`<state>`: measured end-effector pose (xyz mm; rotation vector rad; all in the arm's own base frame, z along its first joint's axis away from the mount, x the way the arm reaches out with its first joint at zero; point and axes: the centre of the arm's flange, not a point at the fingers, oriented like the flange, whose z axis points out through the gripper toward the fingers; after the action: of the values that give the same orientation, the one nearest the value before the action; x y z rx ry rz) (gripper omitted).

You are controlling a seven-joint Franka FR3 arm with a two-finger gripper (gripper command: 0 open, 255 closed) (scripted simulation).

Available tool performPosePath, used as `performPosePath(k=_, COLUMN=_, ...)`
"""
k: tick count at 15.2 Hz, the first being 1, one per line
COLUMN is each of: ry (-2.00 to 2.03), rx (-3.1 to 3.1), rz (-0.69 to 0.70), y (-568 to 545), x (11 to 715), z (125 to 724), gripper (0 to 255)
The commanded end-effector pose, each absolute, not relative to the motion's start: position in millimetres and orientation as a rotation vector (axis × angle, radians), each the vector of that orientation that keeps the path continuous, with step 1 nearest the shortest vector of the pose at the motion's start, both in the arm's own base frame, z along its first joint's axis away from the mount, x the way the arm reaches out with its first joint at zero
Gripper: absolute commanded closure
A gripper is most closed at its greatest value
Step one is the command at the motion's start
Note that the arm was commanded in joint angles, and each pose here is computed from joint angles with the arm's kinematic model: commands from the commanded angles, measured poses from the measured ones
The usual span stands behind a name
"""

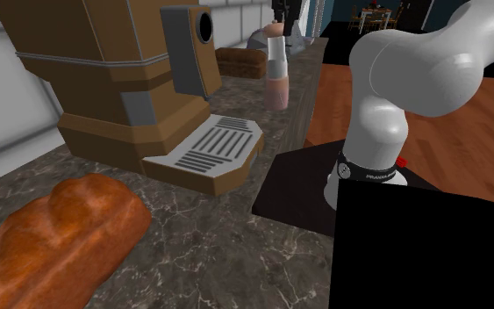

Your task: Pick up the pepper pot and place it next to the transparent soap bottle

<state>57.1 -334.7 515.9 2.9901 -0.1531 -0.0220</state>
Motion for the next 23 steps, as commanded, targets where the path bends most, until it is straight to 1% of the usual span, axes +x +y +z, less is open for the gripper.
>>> performPosePath(k=1, ry=-0.153, rx=2.99, rz=-0.021, y=-335.5, x=58.6, z=503.7, gripper=255)
performPosePath(k=19, ry=-0.153, rx=2.99, rz=-0.021, y=-335.5, x=58.6, z=406.4, gripper=255)
performPosePath(k=23, ry=-0.153, rx=2.99, rz=-0.021, y=-335.5, x=58.6, z=406.4, gripper=255)
